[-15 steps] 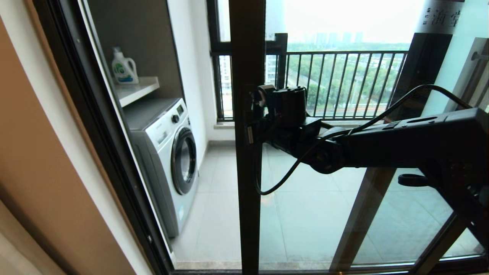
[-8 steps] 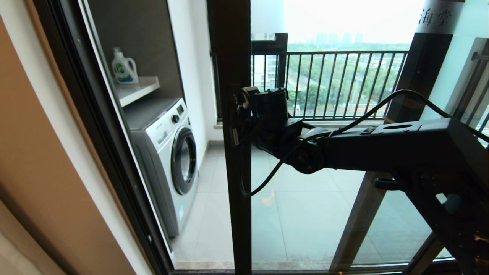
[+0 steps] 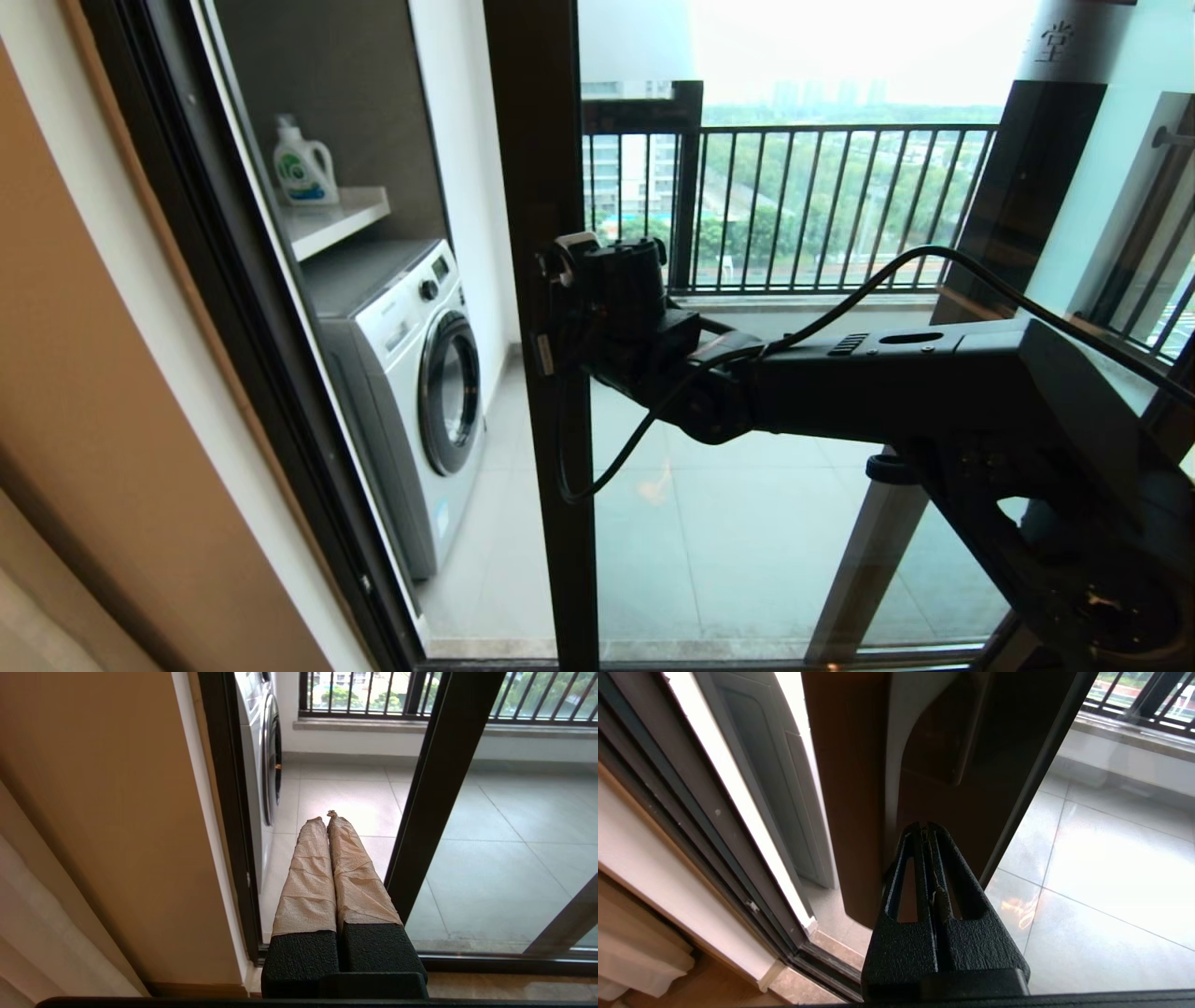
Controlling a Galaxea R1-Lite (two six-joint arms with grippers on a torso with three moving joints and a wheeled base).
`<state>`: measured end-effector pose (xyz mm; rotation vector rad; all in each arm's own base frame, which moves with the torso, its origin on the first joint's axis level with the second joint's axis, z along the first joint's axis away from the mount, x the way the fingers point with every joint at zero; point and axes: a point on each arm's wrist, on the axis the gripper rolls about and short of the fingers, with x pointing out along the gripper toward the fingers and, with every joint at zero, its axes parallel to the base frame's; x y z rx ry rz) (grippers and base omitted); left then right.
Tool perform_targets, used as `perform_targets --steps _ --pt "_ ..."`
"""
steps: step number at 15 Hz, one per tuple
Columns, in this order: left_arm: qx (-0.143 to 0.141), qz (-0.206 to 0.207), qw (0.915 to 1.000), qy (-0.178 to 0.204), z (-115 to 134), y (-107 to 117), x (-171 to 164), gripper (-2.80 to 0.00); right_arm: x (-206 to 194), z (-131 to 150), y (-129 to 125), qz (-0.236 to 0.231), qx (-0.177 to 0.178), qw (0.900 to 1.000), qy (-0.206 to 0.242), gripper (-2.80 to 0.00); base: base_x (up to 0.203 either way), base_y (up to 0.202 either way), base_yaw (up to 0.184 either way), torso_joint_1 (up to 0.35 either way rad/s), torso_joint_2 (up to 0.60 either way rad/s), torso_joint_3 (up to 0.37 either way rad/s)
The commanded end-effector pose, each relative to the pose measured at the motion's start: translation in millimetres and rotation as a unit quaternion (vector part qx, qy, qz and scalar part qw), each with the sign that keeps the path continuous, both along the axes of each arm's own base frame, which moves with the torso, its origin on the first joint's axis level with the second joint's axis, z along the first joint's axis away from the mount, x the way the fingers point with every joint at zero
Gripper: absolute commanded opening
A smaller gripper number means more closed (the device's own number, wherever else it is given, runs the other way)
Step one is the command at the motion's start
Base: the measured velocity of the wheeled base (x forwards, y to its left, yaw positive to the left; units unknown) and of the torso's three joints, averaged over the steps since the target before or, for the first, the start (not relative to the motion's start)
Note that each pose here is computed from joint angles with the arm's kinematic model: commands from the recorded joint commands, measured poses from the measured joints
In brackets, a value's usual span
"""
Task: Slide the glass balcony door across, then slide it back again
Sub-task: Close the slid door
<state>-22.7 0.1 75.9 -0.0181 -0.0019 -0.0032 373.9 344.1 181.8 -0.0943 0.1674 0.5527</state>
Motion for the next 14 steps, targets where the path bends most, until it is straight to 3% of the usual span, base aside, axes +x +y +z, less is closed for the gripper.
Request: perform_targets --steps 1,5,8,11,14 --pt "0.0 0.0 1.0 -0.001 0 0 0 -2.8 -3 -1 4 0.004 0.0 1.0 0.0 -2.8 0.0 0.0 0.0 0.0 0.0 0.0" --pt "0.0 0.0 1.0 -0.001 0 0 0 -2.8 -9 9 2 0.0 0.007 1.0 -0.005 -2.8 0.0 0.0 0.0 0.0 0.0 0.0" --pt "0.0 0.0 1.0 0.0 0 0 0 -2.8 -25 27 -21 -0.007 0.0 1.0 0.002 -2.8 0.0 0.0 0.0 0.0 0.0 0.0" --pt "0.0 0.0 1.0 -0.001 0 0 0 -2.8 -52 37 -57 -0.017 -0.015 1.0 0.018 -2.8 0.0 0.0 0.0 0.0 0.0 0.0" --pt "0.0 0.0 1.0 0.0 0 0 0 -2.8 -95 62 -117 -0.05 -0.005 0.999 0.005 -2.8 0.0 0.0 0.0 0.0 0.0 0.0"
